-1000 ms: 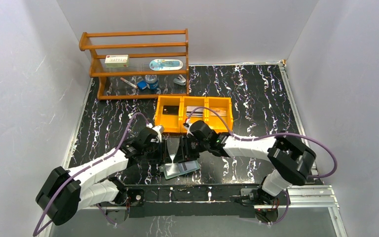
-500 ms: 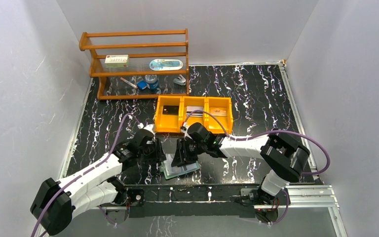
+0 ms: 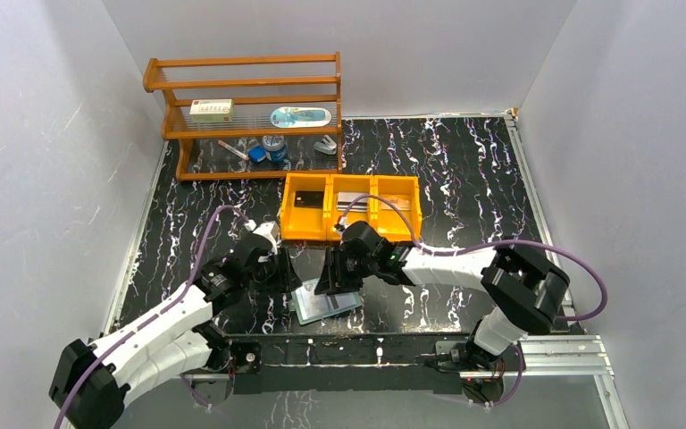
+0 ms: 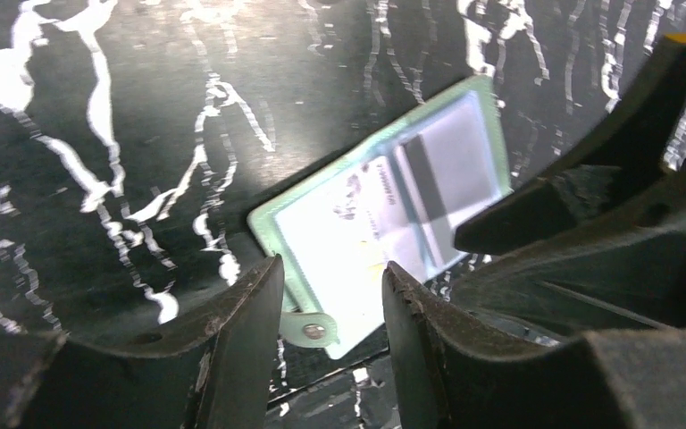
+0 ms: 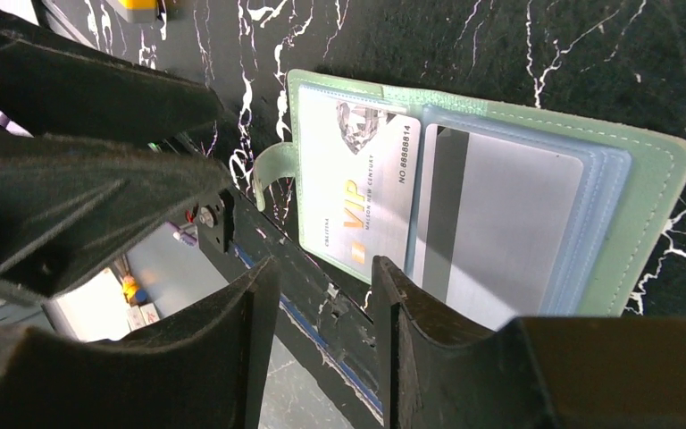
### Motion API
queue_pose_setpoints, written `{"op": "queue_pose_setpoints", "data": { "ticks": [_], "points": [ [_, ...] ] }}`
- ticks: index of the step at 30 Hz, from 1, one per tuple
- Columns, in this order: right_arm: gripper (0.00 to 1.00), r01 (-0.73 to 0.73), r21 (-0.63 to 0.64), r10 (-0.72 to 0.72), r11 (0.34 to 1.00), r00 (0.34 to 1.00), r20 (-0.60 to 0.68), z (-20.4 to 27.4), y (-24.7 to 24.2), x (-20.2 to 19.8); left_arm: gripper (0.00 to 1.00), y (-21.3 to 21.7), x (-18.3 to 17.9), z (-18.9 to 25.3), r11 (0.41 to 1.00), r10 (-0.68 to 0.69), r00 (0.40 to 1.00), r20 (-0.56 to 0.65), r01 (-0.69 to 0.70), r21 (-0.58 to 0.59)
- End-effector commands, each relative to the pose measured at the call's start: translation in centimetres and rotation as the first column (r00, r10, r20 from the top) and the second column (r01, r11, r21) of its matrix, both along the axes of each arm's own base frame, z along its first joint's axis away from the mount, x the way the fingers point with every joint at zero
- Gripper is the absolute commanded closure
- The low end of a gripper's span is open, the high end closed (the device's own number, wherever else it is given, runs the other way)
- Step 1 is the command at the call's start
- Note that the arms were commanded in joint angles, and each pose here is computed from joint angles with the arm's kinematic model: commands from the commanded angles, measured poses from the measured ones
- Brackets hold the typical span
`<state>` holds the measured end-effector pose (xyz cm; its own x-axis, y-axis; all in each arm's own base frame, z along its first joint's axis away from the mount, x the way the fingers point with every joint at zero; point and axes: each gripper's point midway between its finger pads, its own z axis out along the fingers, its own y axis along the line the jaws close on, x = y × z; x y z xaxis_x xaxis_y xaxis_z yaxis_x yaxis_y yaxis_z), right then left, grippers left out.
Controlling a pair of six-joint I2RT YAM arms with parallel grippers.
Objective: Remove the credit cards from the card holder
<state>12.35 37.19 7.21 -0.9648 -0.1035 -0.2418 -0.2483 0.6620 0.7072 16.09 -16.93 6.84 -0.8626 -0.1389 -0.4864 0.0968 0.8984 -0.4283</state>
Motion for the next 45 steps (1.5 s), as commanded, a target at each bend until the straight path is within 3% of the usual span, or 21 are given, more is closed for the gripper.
{"op": "queue_pose_setpoints", "data": {
  "ticks": [1,7,17,26,33,45],
  "points": [
    [0.5,-0.003,0.05,0.003,0.999,1.0,-0.005,0.4,1.2,0.1,0.56,-3.4,-0.6,1.6,0.978,-0.163,0.986,0.018,0.164,-0.13],
    [0.52,-0.02,0.042,0.022,0.999,0.999,-0.027,-0.6,1.4,-0.2,0.57,-5.1,-1.9,0.0,0.952,-0.26,0.963,-0.065,0.244,-0.187],
    [0.53,0.0,-0.071,-0.003,0.997,0.999,-0.035,-3.0,0.1,0.1,0.6,-2.7,-2.5,-3.5,0.985,-0.174,0.963,-0.208,0.17,-0.034],
    [0.56,0.009,-0.104,-0.015,0.995,0.998,-0.057,-4.2,-0.4,-0.2,0.66,-1.8,-3.0,-4.8,0.987,-0.154,0.957,-0.246,0.161,0.008],
    [0.59,0.003,-0.052,-0.008,0.999,0.996,-0.092,-4.3,0.4,-0.6,0.74,-1.6,-3.2,-5.6,0.987,-0.147,0.955,-0.259,0.157,0.019],
    [0.72,0.054,-0.014,-0.055,0.998,0.992,-0.11,-4.0,0.6,-0.4,0.79,-1.5,-3.2,-5.5,0.988,-0.144,0.957,-0.251,0.155,0.024]
  ]
}}
